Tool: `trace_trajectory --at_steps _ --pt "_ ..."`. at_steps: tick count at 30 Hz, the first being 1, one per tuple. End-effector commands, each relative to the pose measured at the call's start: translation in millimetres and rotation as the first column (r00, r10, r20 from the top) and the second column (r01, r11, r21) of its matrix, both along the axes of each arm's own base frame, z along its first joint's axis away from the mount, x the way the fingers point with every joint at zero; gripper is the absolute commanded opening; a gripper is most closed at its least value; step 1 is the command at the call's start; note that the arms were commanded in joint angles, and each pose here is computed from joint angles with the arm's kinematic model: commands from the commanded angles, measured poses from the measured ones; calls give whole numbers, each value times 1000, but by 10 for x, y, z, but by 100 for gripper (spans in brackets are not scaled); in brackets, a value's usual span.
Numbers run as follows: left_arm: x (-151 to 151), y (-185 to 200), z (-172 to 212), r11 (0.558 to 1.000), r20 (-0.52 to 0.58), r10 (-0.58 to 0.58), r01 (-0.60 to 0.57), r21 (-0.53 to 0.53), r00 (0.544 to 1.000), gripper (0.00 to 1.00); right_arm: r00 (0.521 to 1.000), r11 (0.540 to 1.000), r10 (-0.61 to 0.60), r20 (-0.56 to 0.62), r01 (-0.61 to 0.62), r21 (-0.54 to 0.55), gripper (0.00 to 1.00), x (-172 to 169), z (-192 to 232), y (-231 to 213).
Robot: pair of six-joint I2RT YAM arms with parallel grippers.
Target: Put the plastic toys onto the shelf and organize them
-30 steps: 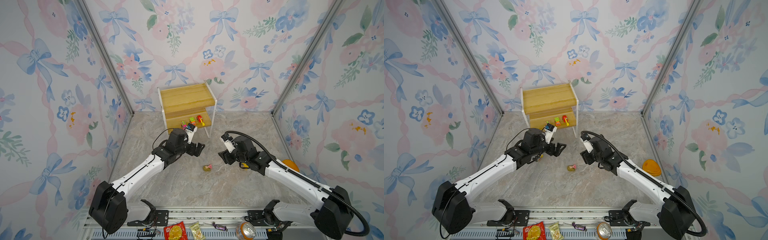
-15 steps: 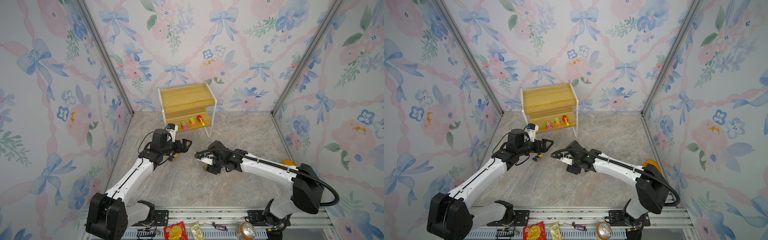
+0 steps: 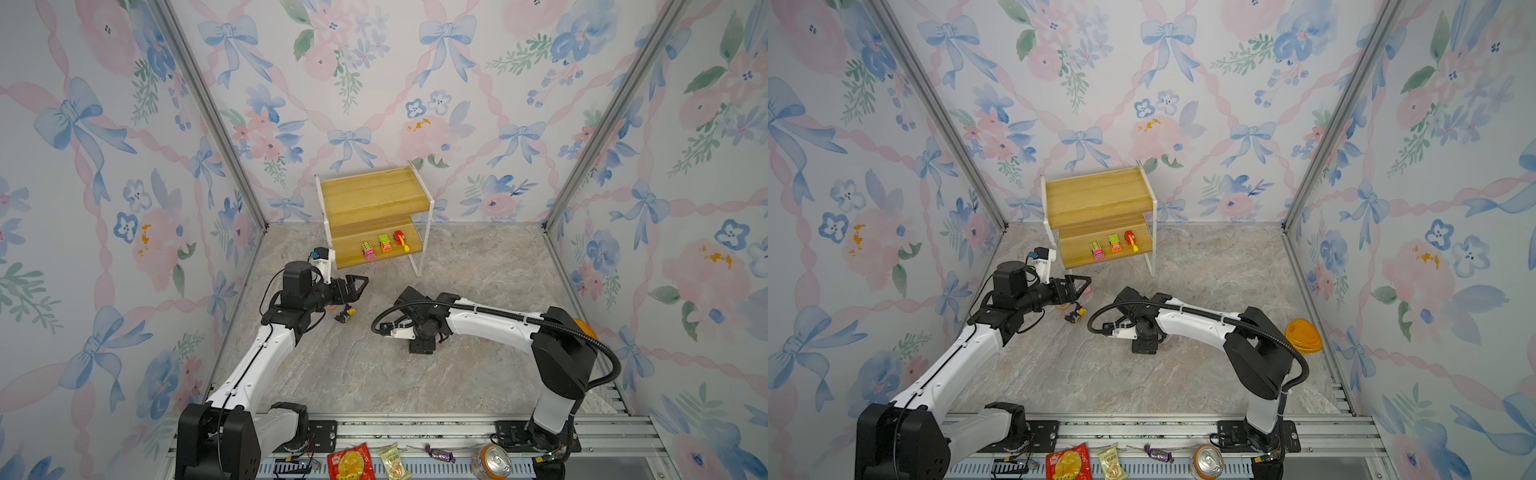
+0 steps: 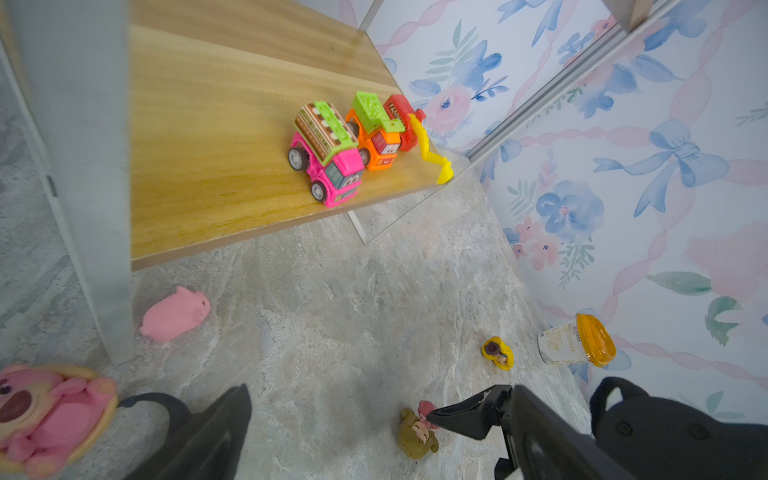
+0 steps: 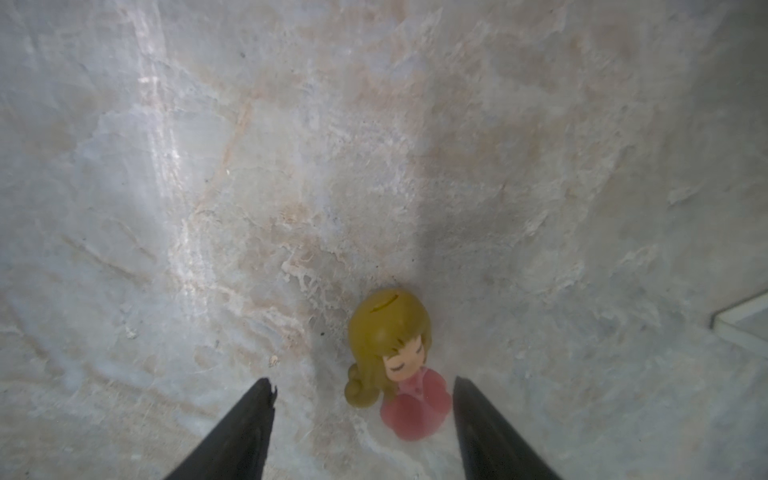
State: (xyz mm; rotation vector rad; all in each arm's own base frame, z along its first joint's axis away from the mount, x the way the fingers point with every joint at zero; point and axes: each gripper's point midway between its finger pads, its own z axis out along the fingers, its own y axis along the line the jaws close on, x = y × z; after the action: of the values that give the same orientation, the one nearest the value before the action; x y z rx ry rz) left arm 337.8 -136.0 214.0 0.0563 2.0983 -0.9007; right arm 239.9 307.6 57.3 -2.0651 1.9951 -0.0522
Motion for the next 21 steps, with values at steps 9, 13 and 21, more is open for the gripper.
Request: trace_trajectory --at_steps 9,13,21 --pt "-16 67 70 999 25 13 -12 -34 1000 98 999 997 44 28 -42 -59 67 123 -184 86" --pt "-7 93 83 999 30 20 -19 -40 999 98 998 997 53 18 -51 -59 66 187 -211 131" --pt "3 121 83 998 31 28 -26 -48 999 98 999 997 43 -9 -43 -63 64 242 -214 95"
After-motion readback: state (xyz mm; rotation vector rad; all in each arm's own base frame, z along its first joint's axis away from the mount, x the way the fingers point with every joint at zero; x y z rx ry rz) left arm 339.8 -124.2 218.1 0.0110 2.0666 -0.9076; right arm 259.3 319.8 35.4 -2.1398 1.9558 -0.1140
